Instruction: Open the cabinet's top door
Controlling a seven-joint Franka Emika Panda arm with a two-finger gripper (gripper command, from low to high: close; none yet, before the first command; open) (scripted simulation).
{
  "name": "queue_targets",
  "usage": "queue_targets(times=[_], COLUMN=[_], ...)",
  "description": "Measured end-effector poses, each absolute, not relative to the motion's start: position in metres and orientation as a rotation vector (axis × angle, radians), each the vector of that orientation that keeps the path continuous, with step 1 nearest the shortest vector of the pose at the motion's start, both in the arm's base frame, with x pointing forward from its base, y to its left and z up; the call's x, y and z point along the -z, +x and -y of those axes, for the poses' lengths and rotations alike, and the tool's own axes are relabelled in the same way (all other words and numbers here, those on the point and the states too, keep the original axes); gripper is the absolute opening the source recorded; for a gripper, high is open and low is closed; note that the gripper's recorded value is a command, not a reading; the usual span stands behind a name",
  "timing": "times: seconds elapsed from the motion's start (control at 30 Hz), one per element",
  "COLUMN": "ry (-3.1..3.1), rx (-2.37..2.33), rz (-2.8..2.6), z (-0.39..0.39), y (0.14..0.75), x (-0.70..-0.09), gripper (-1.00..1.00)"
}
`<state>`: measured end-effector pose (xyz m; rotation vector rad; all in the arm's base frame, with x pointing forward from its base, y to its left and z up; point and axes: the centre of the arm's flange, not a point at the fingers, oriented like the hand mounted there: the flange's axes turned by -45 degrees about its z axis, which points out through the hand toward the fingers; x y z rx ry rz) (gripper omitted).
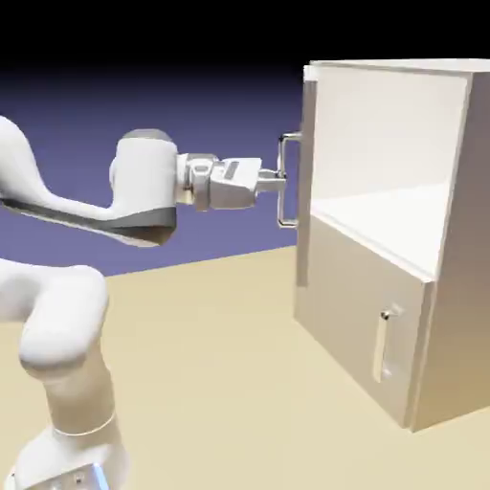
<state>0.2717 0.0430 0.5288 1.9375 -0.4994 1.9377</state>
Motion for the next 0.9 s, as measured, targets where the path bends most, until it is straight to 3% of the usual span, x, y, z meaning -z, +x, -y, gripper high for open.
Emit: queue_targets(times=[0.47,0.9], ry=[1.827,1.649], rx=[-1.828,-1.649], rz=[0.646,0.850], z=[-0.106,-0.215], y=[0.225,0.177], x=[-0.529,-0.529], gripper=[-1.00,-1.00])
